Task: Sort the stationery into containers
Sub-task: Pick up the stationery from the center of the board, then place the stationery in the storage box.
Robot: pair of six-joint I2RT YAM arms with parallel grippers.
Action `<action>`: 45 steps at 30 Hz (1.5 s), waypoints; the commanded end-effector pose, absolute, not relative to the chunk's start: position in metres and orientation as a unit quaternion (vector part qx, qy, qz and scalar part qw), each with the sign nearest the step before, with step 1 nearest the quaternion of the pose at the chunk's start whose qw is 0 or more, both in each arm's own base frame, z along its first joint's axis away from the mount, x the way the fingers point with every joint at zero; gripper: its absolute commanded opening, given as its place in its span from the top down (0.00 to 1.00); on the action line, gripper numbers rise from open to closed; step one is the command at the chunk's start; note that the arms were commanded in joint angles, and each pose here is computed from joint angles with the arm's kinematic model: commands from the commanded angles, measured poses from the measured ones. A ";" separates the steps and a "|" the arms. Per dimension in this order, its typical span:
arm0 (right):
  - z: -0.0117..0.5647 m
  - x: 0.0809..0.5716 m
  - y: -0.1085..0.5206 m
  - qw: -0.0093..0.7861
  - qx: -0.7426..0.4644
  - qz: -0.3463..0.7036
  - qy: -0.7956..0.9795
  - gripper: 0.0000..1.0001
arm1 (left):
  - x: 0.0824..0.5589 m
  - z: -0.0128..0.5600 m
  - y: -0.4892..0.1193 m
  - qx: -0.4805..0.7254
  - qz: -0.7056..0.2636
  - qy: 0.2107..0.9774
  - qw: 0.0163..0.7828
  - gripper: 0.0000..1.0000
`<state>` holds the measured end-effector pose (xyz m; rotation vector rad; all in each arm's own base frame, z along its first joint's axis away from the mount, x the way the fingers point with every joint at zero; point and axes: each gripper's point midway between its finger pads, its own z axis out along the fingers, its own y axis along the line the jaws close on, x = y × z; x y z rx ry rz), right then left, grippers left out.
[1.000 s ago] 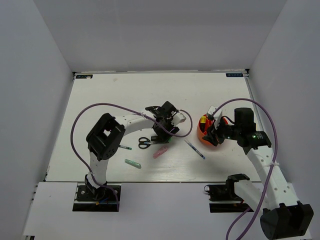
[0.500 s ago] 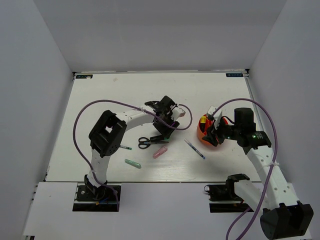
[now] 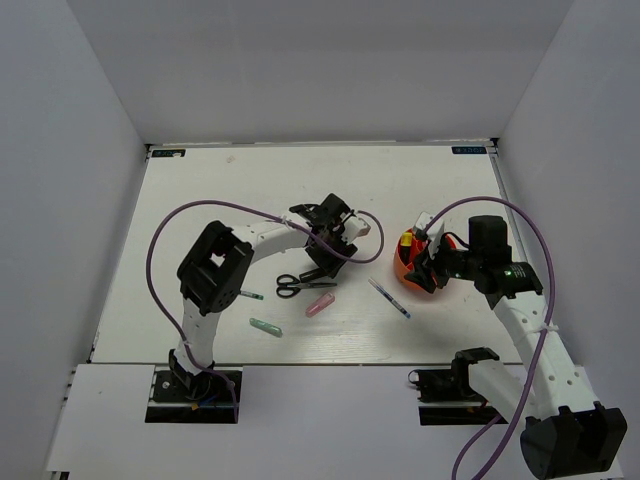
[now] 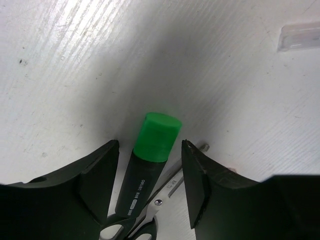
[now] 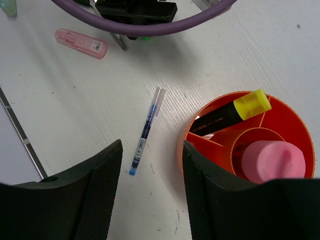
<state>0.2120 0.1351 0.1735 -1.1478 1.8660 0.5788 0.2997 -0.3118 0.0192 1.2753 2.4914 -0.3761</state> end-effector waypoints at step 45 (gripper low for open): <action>0.214 0.305 0.009 0.550 -0.097 -0.092 0.824 1.00 | 0.327 0.268 -0.414 0.173 -0.441 0.690 0.547 1.00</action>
